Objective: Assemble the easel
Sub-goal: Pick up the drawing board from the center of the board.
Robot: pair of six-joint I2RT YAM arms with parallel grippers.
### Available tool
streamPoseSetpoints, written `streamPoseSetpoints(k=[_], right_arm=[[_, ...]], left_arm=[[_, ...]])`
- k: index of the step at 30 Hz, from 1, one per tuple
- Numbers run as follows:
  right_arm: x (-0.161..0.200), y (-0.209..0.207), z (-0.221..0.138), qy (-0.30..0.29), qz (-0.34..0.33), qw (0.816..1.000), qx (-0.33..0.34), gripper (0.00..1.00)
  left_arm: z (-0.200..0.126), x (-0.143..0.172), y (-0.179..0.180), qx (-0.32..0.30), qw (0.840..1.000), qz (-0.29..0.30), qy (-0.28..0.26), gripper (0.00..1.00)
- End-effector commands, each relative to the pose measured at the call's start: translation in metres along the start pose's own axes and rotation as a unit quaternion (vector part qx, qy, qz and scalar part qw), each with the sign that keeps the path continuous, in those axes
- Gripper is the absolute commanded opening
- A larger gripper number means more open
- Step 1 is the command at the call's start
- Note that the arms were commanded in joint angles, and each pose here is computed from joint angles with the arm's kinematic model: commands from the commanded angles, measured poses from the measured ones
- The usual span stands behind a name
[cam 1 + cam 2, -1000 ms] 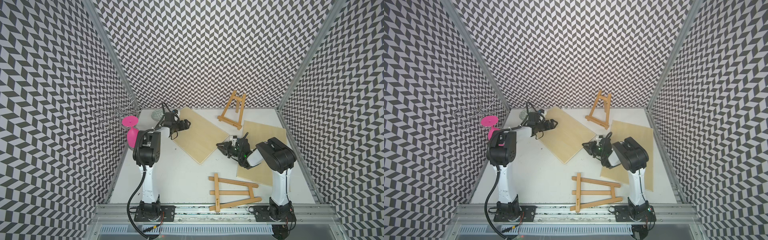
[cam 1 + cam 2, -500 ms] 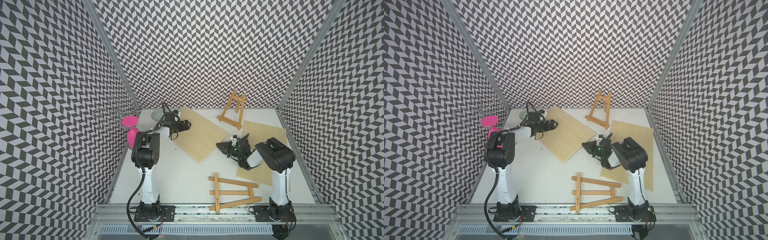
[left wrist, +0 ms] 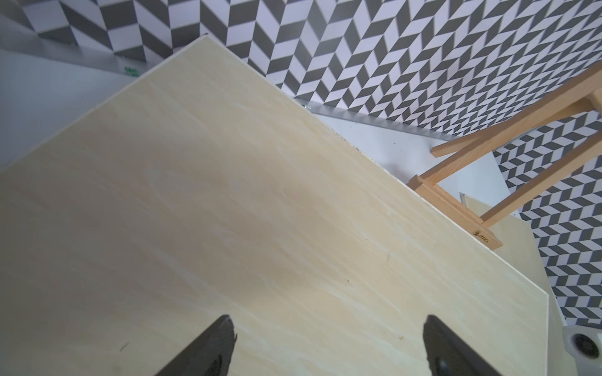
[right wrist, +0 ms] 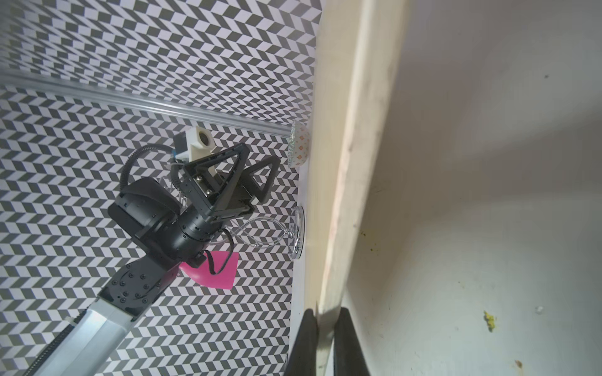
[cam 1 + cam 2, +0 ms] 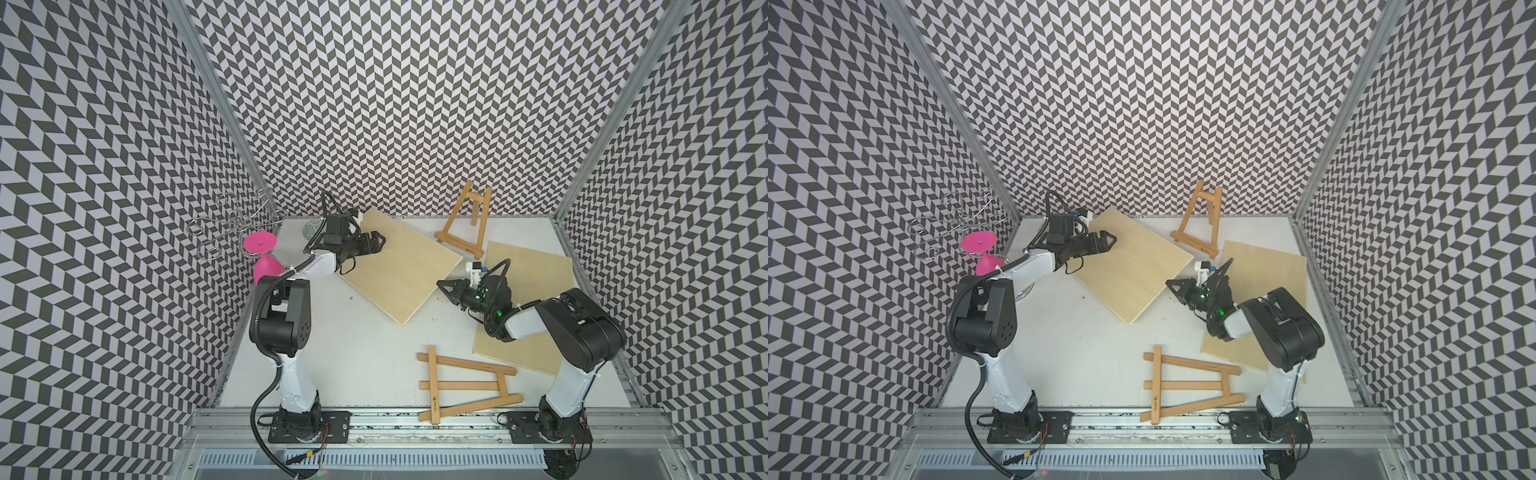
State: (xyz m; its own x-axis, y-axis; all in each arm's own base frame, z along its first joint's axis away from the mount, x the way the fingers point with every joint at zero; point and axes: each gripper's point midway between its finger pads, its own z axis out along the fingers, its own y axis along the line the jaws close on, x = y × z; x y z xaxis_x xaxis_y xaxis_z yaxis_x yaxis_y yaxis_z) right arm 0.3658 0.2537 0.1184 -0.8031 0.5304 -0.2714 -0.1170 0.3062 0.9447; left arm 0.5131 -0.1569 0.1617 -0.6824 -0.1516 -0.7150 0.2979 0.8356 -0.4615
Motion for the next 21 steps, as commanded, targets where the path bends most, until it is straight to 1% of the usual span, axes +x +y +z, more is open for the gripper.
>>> streamPoseSetpoints(k=[1, 4, 6, 8, 9, 11, 13, 15, 16, 18, 19, 21], right_arm=[[-0.018, 0.047, -0.012, -0.041, -0.127, 0.990, -0.049, 0.00], [-0.021, 0.057, -0.020, -0.053, -0.172, 0.983, -0.041, 0.00], [-0.025, 0.059, -0.025, -0.064, -0.197, 0.978, -0.025, 0.00], [-0.026, 0.066, -0.030, -0.072, -0.232, 0.970, -0.024, 0.00], [-0.028, 0.068, -0.033, -0.077, -0.247, 0.966, -0.021, 0.00], [-0.030, 0.075, -0.037, -0.087, -0.277, 0.957, -0.021, 0.00], [-0.031, 0.082, -0.039, -0.091, -0.306, 0.947, -0.024, 0.00], [-0.032, 0.086, -0.041, -0.095, -0.331, 0.938, -0.021, 0.00], [-0.033, 0.088, -0.043, -0.101, -0.346, 0.933, -0.020, 0.00], [-0.033, 0.094, -0.045, -0.108, -0.369, 0.923, -0.021, 0.00], [-0.032, 0.096, -0.046, -0.109, -0.382, 0.918, -0.022, 0.00], [-0.029, 0.101, -0.048, -0.110, -0.401, 0.909, -0.027, 0.00]], left_arm=[[-0.018, -0.034, -0.036, 0.021, 0.995, 0.089, -0.036, 0.91], [-0.031, -0.056, -0.059, 0.020, 0.984, 0.164, -0.064, 0.91], [-0.044, -0.071, -0.078, 0.033, 0.970, 0.220, -0.093, 0.90], [-0.058, -0.078, -0.100, 0.060, 0.944, 0.302, -0.123, 0.89], [-0.067, -0.081, -0.111, 0.070, 0.926, 0.345, -0.140, 0.88], [-0.083, -0.081, -0.132, 0.096, 0.886, 0.423, -0.162, 0.88], [-0.096, -0.081, -0.148, 0.114, 0.840, 0.499, -0.181, 0.87], [-0.098, -0.083, -0.154, 0.110, 0.806, 0.552, -0.183, 0.87], [-0.097, -0.083, -0.157, 0.108, 0.791, 0.576, -0.177, 0.86], [-0.094, -0.084, -0.160, 0.115, 0.771, 0.603, -0.171, 0.86], [-0.090, -0.082, -0.161, 0.122, 0.757, 0.620, -0.163, 0.85], [-0.084, -0.081, -0.163, 0.126, 0.741, 0.643, -0.149, 0.84]])
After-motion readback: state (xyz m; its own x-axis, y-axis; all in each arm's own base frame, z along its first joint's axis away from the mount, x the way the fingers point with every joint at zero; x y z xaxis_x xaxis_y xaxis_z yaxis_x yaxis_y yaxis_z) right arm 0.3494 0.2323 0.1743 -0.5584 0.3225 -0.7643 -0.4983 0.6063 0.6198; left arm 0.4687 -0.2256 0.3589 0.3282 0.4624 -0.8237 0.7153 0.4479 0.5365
